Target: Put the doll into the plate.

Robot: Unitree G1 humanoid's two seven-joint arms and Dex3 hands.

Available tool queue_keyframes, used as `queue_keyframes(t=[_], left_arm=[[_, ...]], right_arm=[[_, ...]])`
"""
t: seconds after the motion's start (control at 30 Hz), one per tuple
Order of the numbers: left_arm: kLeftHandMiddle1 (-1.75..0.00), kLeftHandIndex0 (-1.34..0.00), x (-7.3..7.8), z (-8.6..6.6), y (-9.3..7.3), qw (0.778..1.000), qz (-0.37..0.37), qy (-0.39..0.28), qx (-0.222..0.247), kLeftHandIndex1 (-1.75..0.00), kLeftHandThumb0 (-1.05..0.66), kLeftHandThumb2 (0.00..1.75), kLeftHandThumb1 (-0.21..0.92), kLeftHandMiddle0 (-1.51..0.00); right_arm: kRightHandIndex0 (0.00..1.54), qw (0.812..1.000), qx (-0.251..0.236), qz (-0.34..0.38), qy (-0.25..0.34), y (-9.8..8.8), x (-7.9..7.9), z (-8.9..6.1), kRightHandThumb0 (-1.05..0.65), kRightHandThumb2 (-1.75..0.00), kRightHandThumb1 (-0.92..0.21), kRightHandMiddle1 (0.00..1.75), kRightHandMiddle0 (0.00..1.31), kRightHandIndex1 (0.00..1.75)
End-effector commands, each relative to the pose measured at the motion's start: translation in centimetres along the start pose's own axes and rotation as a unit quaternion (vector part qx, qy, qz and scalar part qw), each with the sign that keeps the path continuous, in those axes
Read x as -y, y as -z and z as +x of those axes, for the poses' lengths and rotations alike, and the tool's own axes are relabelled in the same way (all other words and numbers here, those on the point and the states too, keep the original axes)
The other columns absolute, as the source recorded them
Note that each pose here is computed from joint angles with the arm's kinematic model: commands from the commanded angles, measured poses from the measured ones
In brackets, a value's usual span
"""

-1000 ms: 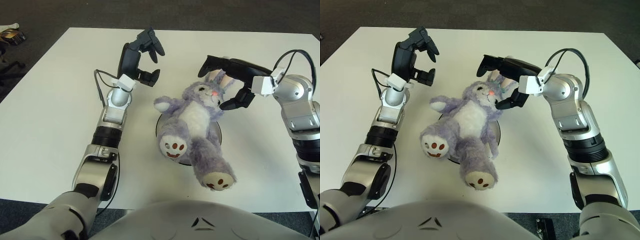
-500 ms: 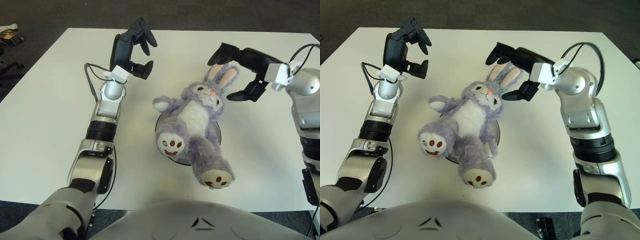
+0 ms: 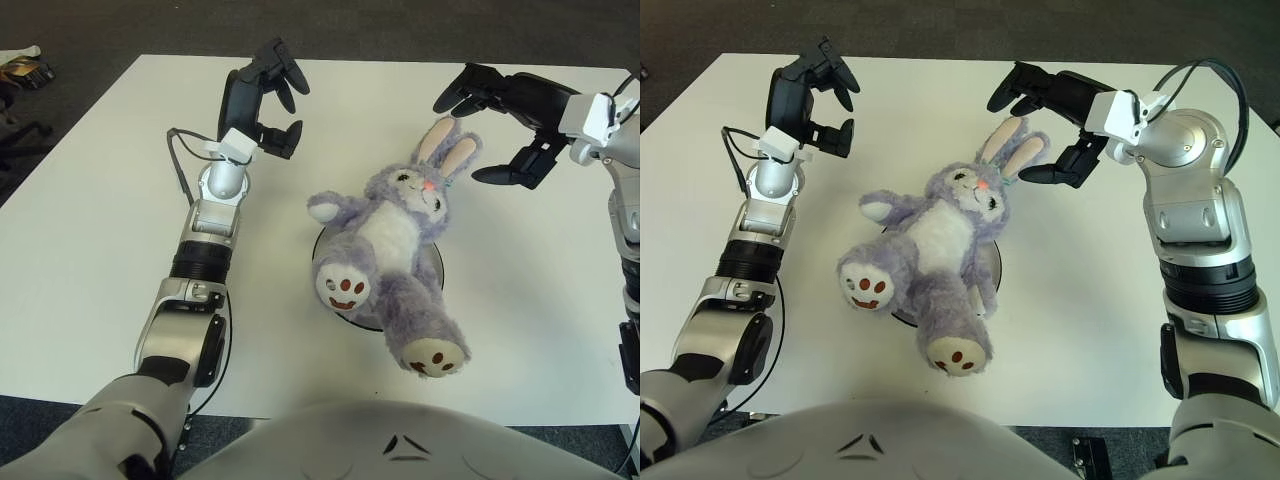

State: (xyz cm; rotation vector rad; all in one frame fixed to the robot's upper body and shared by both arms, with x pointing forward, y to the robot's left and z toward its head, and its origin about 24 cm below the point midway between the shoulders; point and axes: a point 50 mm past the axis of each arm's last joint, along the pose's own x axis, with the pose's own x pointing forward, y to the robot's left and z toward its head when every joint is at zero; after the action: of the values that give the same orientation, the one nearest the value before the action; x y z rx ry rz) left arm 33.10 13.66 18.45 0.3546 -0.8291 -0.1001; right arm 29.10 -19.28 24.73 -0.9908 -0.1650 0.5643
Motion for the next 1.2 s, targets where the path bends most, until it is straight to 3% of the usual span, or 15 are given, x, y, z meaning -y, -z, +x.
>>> queue_keyframes(t=[0.0, 0.17, 0.37, 0.7, 0.83, 0.93, 0.97, 1.03, 1.17], left_arm=[[-1.74, -0.66, -0.4, 0.7, 0.0, 1.0, 0.001, -0.009, -0.003, -1.75, 0.0, 1.75, -0.06, -0.9], [-1.74, -0.66, -0.3, 0.7, 0.5, 1.0, -0.005, -0.007, -0.018, -1.75, 0.0, 1.75, -0.06, -0.91], [-1.75, -0.76, -0.1, 0.5, 1.5, 0.999, -0.012, -0.005, -0.036, -1.61, 0.0, 1.75, -0.1, -0.93], [-1.75, -0.82, 0.3, 0.1, 2.7, 0.997, -0.036, -0.016, -0.073, -1.53, -0.01, 1.75, -0.13, -0.95], [-1.75, -0.8, 0.3, -0.2, 3.3, 0.993, -0.06, -0.03, -0.096, -1.54, -0.01, 1.75, -0.12, -0.95], [-1.75, -0.79, 0.5, -0.4, 3.5, 0.991, -0.078, -0.036, -0.102, -1.56, -0.01, 1.75, -0.12, -0.95], [-1.75, -0.79, 0.7, -0.5, 3.5, 0.99, -0.09, -0.041, -0.105, -1.56, -0.01, 1.75, -0.12, -0.95], [-1.75, -0.8, 0.9, -0.7, 3.7, 0.987, -0.107, -0.045, -0.113, -1.55, -0.01, 1.75, -0.12, -0.95], [-1.75, -0.78, 1.1, -0.9, 3.9, 0.984, -0.119, -0.043, -0.124, -1.57, -0.01, 1.75, -0.12, -0.95]], right_arm=[[0.0, 0.999, -0.018, -0.003, 0.03, 0.4, 0.8, -0.6, -0.52, -1.22, -0.06, 1.14, 0.0, 0.86], [0.0, 0.997, -0.033, -0.008, 0.071, 0.8, 0.8, -0.9, -0.6, -1.19, -0.1, 1.2, 0.0, 0.87], [0.0, 0.985, -0.04, 0.029, 0.163, 1.3, -1.0, -2.7, -0.63, -1.12, -0.23, 1.21, 0.0, 0.94], [0.08, 0.954, -0.074, 0.102, 0.273, 2.6, -2.8, -2.2, -0.38, -1.26, -0.27, 1.4, 0.0, 1.19], [0.08, 0.926, -0.069, 0.148, 0.34, 3.1, -3.3, -2.2, -0.33, -1.31, -0.27, 1.5, 0.02, 1.26], [0.15, 0.914, -0.067, 0.151, 0.37, 4.1, -3.6, -2.3, -0.29, -1.33, -0.27, 1.58, 0.08, 1.35], [0.17, 0.91, -0.071, 0.151, 0.38, 5.5, -3.7, -2.4, -0.29, -1.33, -0.27, 1.59, 0.09, 1.37], [0.25, 0.904, -0.073, 0.152, 0.392, 7.3, -4.0, -2.5, -0.34, -1.08, -0.48, 1.67, 0.25, 1.44], [0.51, 0.901, -0.057, 0.152, 0.401, 7.8, -4.2, -2.3, -0.09, -1.09, -0.46, 1.73, 0.29, 1.52]])
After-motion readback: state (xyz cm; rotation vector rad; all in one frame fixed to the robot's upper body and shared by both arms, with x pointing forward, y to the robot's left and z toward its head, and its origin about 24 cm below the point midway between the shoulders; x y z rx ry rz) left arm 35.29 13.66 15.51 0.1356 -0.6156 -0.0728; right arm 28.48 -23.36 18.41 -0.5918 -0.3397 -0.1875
